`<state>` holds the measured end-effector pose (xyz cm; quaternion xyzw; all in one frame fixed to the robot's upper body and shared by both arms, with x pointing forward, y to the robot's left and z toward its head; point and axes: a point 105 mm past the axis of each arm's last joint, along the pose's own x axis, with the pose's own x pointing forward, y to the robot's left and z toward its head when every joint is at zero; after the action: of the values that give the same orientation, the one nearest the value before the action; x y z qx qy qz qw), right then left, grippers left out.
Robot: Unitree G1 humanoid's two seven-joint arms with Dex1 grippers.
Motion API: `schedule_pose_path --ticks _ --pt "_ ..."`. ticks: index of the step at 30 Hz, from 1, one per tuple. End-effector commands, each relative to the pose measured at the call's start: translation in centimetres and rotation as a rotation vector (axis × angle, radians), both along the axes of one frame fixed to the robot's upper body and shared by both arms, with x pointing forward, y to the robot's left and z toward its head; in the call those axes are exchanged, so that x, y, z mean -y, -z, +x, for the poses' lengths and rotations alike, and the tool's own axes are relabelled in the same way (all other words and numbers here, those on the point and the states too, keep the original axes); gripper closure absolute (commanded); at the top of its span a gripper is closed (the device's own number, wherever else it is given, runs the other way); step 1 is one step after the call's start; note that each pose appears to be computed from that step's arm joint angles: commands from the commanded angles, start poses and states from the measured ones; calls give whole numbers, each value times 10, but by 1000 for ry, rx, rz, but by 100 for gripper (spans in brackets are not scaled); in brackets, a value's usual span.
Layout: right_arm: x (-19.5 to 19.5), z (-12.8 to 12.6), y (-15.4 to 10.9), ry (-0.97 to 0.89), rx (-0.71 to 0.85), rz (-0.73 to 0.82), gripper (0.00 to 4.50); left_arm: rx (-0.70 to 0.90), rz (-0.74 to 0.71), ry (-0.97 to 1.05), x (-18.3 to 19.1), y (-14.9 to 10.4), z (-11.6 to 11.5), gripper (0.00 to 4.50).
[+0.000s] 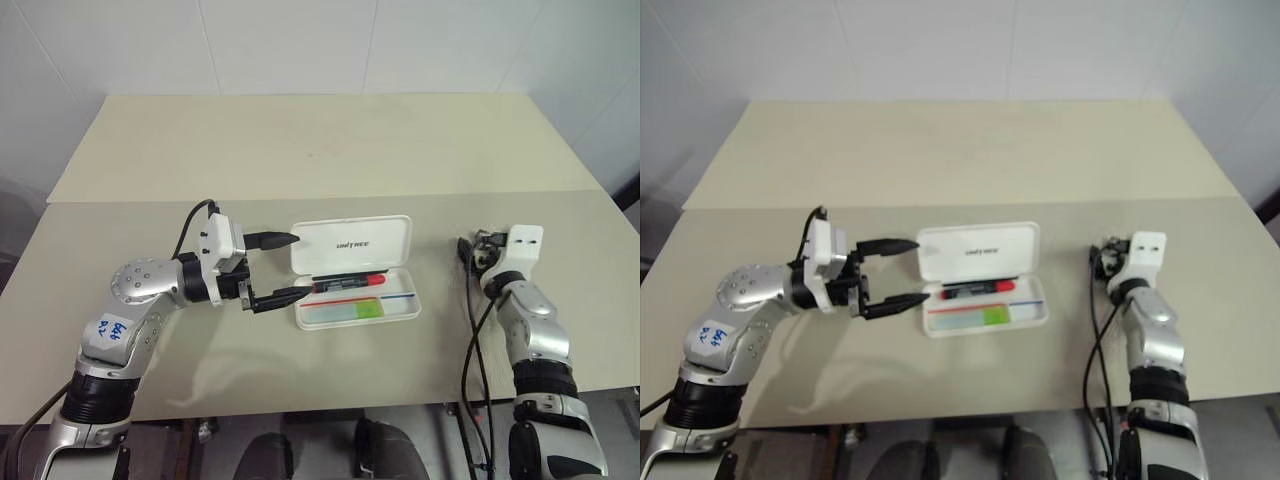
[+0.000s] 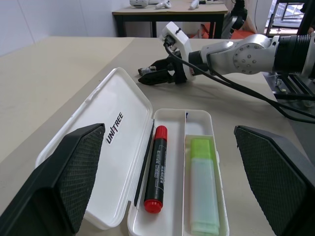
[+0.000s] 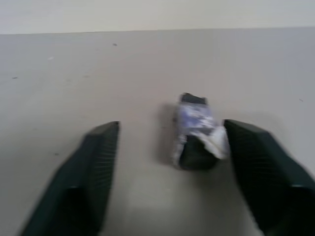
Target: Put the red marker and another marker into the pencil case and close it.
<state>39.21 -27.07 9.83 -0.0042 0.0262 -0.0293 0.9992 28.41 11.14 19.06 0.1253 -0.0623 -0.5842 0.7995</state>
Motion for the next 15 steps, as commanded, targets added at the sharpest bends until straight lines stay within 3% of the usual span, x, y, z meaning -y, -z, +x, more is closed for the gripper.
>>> schedule_pose_path --ticks 1,5,12,15 --pt "-3 0 4 -7 -7 1 251 38 -6 13 1 -6 -3 0" --pt "-3 0 4 3 -3 10 408 39 -7 14 2 -6 -3 0" --pt "-3 1 -9 -36 37 6 414 46 -11 24 5 -7 -3 0" --pt "-17 -3 -26 -192 106 -26 414 41 -6 38 7 -6 -4 0"
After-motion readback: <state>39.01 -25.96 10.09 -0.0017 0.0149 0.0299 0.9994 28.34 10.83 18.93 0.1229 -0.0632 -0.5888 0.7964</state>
